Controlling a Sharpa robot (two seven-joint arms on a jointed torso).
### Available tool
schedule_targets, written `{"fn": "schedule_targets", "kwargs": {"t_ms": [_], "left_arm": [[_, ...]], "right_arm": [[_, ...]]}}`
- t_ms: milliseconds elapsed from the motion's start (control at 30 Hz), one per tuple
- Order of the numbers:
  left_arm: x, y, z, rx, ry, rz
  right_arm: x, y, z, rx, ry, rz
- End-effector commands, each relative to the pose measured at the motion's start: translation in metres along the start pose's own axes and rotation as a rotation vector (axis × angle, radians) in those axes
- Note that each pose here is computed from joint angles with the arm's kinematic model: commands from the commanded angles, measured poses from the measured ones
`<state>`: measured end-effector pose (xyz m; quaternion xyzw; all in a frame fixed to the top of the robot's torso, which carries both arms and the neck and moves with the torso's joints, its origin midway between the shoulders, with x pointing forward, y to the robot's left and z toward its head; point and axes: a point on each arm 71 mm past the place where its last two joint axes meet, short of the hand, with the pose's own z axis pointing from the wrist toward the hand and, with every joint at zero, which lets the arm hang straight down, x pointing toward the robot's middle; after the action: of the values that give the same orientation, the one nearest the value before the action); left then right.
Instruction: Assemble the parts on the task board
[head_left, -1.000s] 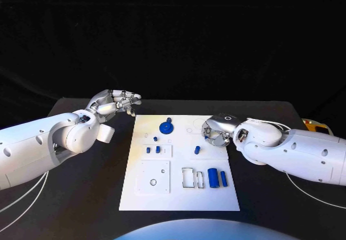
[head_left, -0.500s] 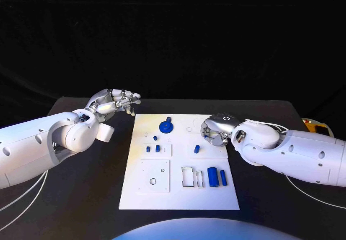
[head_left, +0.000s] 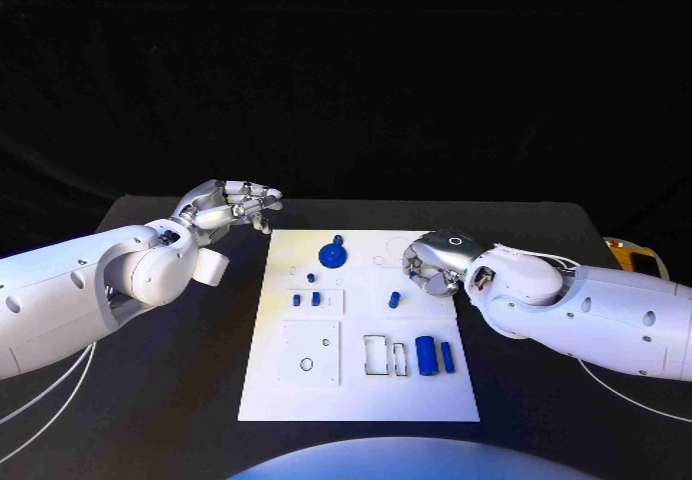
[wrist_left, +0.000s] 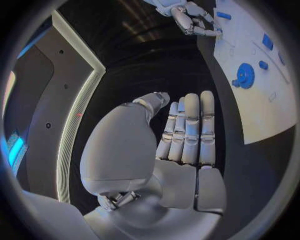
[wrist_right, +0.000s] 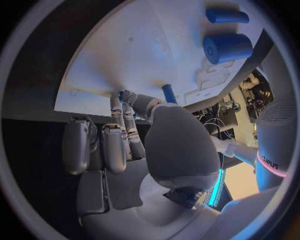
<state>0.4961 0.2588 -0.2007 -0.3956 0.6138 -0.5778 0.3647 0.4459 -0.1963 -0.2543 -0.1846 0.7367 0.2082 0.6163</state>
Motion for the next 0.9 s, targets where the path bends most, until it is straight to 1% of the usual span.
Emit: {"fn": "schedule_targets", "kwargs": {"t_ms": [33,333,500,600,667,700,900], "left_arm": [[0.0018,-0.0002,0.0008,-0.003,0.013,-0.008],[0.0024,0.0003,0.0018,-0.006,0.017,-0.009],[0.0026,0.0006,0.0022,-0.008,0.018,-0.009],[0.0027,0.0007,0.0024,-0.008,0.018,-0.009],[0.0031,0.0007,0.0026,-0.008,0.019,-0.009],[0.0036,0.0008,0.0028,-0.008,0.02,-0.01],[0.0055,0.0015,0.004,-0.01,0.024,-0.011]], "right_arm": [[-0.006,0.003,-0.001,-0.007,-0.04,-0.005],[-0.021,0.006,-0.004,-0.019,-0.088,0.02],[-0.031,0.013,-0.007,-0.034,-0.113,0.053],[-0.036,0.022,-0.009,-0.058,-0.126,0.079],[-0.039,0.031,-0.01,-0.081,-0.134,0.098],[-0.04,0.039,-0.011,-0.103,-0.138,0.112],[-0.038,0.068,-0.01,-0.18,-0.141,0.158]]}}
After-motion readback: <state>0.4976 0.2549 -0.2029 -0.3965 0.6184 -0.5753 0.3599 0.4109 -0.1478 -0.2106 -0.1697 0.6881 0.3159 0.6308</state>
